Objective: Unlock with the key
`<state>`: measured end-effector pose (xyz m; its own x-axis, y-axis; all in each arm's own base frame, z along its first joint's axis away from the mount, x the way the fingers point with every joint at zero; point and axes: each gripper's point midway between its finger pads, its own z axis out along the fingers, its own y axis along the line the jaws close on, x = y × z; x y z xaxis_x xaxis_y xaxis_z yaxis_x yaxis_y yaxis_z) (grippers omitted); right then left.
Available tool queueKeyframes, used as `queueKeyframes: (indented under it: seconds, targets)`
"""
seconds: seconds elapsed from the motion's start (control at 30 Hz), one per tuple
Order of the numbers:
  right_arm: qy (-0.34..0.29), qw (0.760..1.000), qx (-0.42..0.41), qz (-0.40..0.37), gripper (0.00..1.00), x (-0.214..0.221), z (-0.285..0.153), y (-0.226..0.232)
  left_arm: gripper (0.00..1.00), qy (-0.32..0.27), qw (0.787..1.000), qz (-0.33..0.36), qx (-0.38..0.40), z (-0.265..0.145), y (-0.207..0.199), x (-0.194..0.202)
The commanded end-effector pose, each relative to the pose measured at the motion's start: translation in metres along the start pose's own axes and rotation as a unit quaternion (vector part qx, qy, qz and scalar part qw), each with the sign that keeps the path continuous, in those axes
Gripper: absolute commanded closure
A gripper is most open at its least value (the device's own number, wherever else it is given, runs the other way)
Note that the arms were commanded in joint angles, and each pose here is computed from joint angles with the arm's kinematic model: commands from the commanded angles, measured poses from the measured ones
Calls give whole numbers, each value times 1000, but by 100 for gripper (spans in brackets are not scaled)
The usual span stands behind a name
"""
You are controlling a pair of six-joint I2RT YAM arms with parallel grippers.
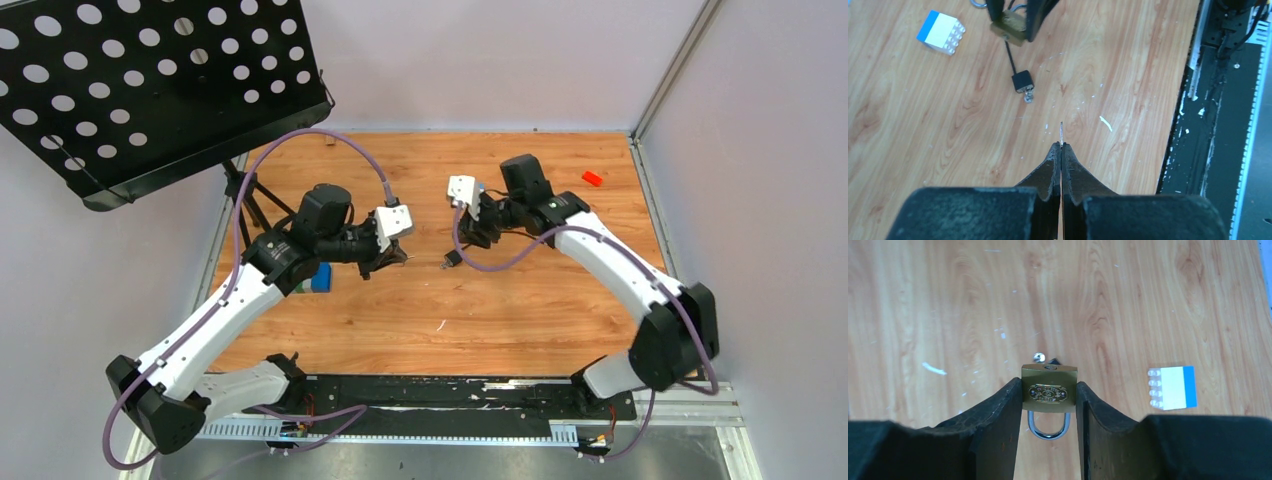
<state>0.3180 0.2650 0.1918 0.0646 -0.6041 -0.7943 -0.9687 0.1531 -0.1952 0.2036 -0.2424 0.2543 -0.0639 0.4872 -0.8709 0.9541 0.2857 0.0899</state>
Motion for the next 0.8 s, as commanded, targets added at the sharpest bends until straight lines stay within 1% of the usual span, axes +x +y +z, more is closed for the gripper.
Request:
queueKeyframes:
  seconds: [0.0,0.17,0.3,0.43,0.63,0.77]
  targets:
    - [-69,997,-12,-28,100,-29,-32,35,100,-25,999,-19,37,-3,-11,-22]
    - [-119,991,-19,-53,100,-42,-60,67,100,-37,996,-43,72,7,-16,-33]
    - [-142,987,-9,-78,100,-46,-74,81,100,-36,987,-86,131,22,-25,-42]
    - [-151,983,8,-104,100,-40,-79,88,100,-33,969,-149,194,38,-33,-54]
    - [-156,977,48,-134,100,-40,-97,84,100,-30,936,-259,234,56,-38,-68]
    - [-161,970,51,-172,100,-43,-109,89,100,-27,921,-292,258,58,-45,-77]
